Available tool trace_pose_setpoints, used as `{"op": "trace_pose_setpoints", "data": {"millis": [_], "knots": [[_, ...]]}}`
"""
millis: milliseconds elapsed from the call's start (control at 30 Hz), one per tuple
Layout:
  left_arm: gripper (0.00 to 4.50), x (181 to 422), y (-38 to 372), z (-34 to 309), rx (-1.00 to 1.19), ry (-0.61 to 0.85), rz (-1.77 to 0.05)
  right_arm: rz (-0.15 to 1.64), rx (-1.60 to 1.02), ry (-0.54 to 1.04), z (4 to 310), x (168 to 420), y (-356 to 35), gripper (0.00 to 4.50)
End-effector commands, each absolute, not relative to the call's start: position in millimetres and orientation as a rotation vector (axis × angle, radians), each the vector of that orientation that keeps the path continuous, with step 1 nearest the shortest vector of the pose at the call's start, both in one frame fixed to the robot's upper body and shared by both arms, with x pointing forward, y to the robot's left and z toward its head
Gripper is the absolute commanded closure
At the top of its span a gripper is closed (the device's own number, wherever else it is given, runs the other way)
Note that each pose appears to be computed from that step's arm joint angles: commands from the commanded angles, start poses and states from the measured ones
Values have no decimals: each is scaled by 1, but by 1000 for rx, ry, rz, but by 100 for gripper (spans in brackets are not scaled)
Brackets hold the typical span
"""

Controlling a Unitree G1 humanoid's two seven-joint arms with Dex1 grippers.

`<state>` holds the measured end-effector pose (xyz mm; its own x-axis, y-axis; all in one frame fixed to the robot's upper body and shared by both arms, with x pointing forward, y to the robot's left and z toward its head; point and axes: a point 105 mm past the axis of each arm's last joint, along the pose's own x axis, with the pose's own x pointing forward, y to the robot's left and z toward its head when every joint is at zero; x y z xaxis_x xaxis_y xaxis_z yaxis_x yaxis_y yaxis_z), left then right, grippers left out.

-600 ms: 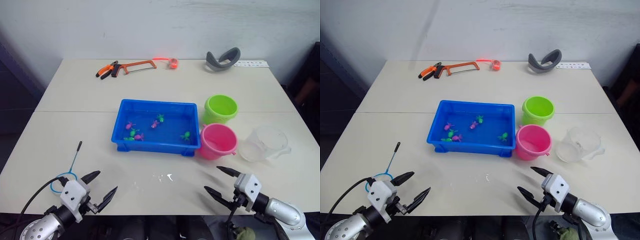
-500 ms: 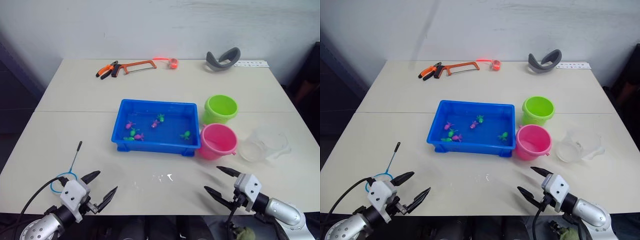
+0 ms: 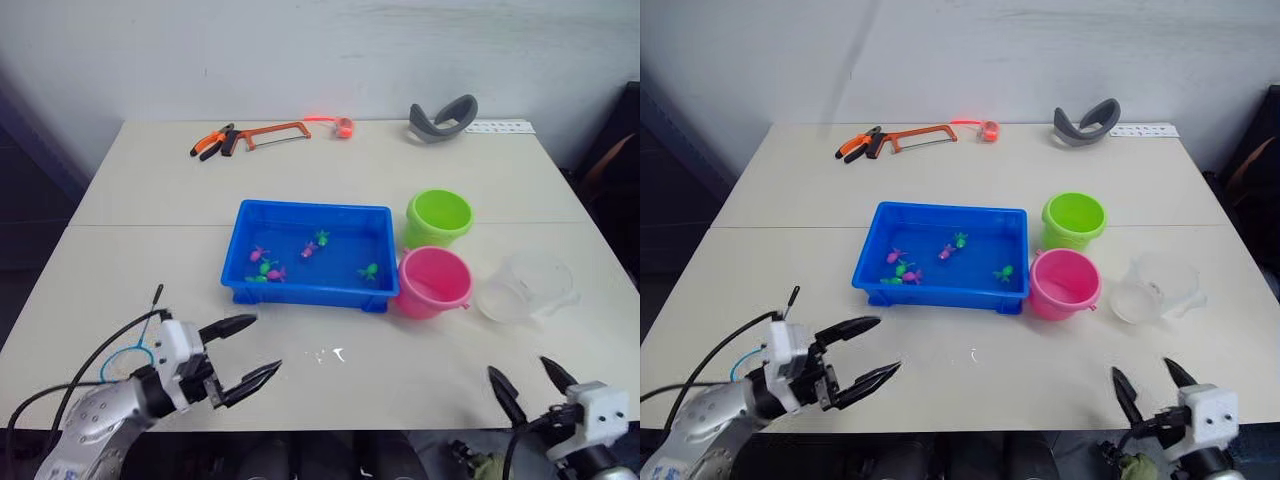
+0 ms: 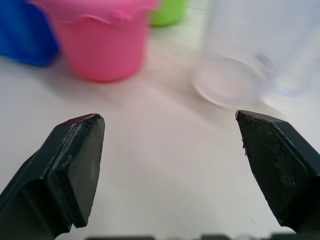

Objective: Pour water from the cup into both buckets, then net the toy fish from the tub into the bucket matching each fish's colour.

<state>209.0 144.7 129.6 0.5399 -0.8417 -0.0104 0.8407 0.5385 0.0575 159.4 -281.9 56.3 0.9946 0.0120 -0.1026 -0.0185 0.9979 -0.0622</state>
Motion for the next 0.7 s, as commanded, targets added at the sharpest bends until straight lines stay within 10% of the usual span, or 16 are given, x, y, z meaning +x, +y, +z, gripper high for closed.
{"op": "trace_pose_setpoints", "data": {"millis": [33, 700], "knots": [[2, 208, 128, 150, 36, -87, -1060, -134, -52, 59, 62, 155, -303, 0], [2, 211, 88, 178, -43, -132, -1193, -354, -29, 7, 83, 244, -389, 0]]}}
